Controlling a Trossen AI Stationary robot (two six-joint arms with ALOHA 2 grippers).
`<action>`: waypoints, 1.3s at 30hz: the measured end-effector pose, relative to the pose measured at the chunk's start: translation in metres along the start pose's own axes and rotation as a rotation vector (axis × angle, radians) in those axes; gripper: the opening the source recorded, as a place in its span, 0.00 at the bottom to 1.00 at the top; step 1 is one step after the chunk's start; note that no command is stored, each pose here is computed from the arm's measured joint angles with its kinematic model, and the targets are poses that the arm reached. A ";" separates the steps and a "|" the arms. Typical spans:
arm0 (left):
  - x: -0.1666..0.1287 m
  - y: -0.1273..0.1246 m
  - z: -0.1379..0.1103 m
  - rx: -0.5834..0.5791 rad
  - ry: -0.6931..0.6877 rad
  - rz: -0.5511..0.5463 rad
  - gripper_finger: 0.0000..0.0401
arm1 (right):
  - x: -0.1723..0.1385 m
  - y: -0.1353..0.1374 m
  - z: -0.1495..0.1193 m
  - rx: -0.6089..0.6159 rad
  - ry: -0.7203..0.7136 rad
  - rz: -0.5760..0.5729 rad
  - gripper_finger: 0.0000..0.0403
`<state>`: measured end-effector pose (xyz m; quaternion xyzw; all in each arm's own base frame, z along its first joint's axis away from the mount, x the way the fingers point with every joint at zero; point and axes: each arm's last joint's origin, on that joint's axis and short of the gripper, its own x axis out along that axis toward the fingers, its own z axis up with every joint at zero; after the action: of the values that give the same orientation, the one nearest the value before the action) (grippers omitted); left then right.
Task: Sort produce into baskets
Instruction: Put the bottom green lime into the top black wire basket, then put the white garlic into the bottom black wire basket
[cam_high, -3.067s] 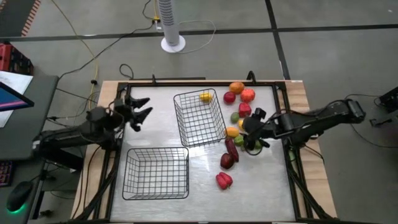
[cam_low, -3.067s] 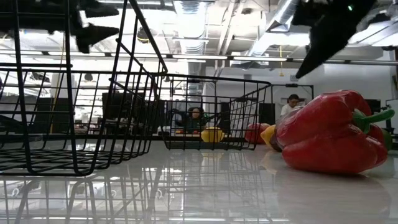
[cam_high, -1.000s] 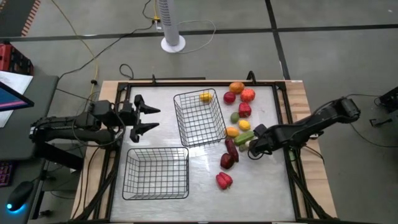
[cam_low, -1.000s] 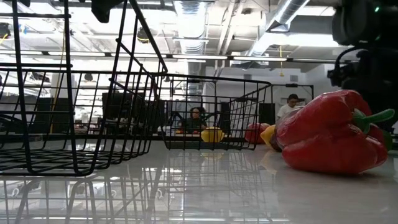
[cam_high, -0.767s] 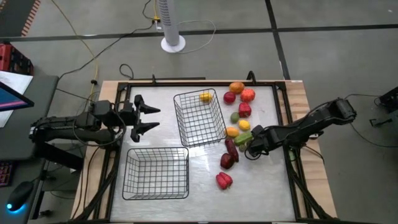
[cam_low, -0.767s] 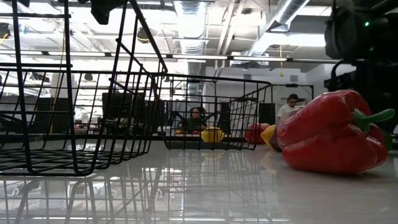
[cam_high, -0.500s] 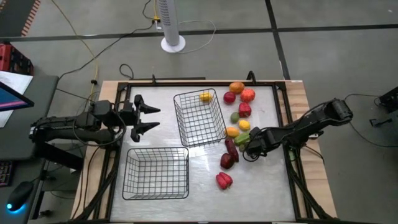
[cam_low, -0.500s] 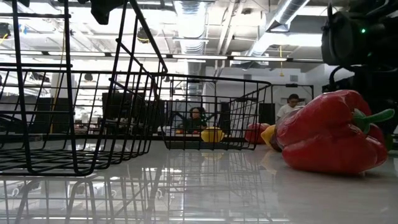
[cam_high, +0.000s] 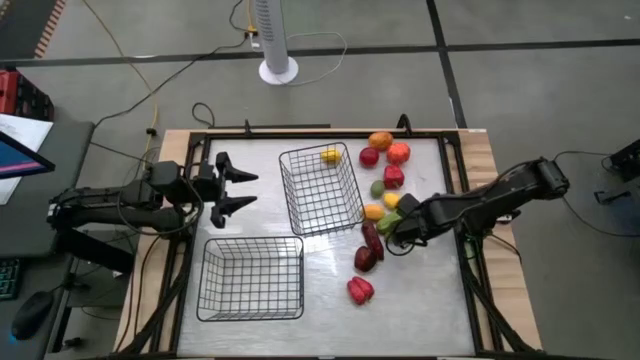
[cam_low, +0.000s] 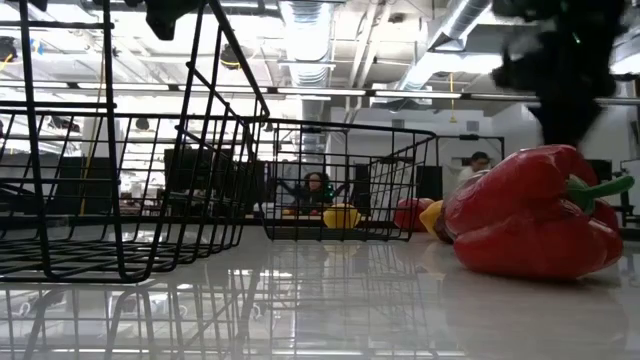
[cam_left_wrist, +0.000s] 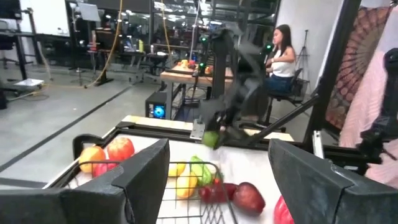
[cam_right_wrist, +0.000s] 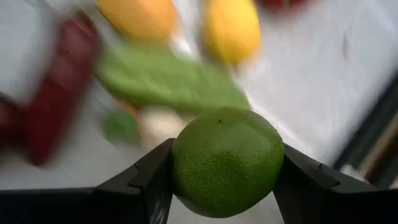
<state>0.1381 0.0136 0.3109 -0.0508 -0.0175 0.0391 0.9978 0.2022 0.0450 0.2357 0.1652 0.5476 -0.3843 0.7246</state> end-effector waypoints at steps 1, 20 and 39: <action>0.000 0.000 0.000 0.005 0.003 0.012 0.65 | -0.009 0.004 0.006 -0.022 -0.062 0.024 0.62; 0.000 0.001 -0.001 0.003 0.010 0.027 0.65 | -0.031 0.051 0.101 -0.220 -0.627 0.469 0.65; 0.000 -0.004 0.000 0.000 -0.005 -0.028 0.65 | -0.018 0.021 0.093 -0.219 -0.374 0.390 0.95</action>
<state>0.1388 0.0095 0.3116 -0.0503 -0.0209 0.0251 0.9982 0.2779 0.0033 0.2805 0.1144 0.4007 -0.2002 0.8867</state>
